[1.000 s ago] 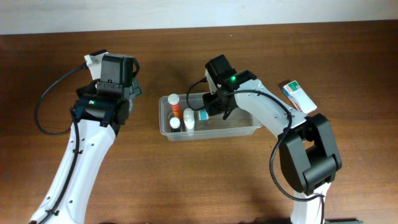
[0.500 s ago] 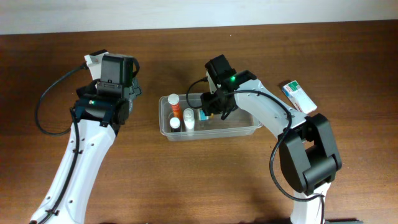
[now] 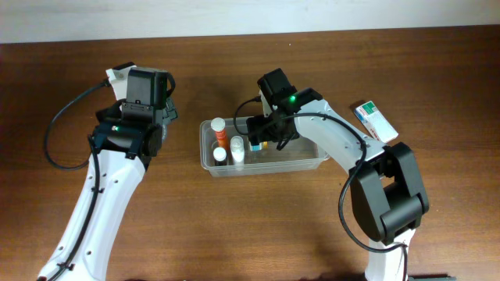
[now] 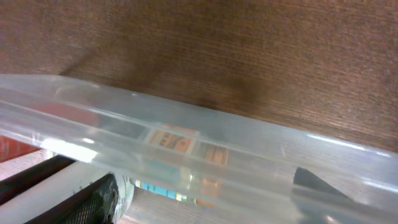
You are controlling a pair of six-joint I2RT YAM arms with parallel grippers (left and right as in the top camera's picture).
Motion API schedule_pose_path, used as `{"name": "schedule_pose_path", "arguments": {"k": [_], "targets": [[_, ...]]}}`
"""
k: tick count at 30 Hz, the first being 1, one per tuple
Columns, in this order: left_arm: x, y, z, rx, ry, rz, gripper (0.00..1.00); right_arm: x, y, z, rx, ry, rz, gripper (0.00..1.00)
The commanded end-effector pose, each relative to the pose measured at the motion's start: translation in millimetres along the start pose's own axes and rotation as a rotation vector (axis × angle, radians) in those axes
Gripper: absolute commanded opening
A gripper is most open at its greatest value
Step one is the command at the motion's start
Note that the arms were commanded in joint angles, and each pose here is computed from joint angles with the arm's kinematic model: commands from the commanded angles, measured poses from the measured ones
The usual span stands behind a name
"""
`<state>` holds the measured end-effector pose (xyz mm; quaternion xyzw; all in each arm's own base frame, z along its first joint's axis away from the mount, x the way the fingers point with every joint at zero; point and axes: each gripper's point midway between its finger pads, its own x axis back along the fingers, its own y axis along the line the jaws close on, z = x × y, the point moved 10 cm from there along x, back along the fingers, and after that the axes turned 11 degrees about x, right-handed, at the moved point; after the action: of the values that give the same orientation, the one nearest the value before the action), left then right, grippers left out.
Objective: Pack container
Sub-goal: 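Lower the jar into the container and open the right gripper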
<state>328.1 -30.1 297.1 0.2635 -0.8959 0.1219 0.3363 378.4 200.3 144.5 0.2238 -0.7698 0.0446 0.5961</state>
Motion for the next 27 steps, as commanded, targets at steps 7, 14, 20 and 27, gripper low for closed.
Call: {"name": "schedule_pose_path", "arguments": {"k": [7,14,20,27], "targets": [[6.2,3.8,-4.3,0.008,-0.022,0.000,0.99,-9.9,-0.2,1.3,-0.009,0.013,-0.012,0.81],[6.0,3.8,-4.3,0.008,-0.022,-0.001,1.00,-10.1,0.9,0.5,-0.005,0.007,-0.014,0.82],[6.2,3.9,-4.4,0.008,-0.022,0.000,0.99,-11.4,9.3,-0.8,0.016,-0.005,-0.020,0.81],[6.2,3.9,-4.4,0.008,-0.022,0.000,0.99,-9.5,3.2,-2.0,-0.005,-0.007,-0.064,0.67]]}}
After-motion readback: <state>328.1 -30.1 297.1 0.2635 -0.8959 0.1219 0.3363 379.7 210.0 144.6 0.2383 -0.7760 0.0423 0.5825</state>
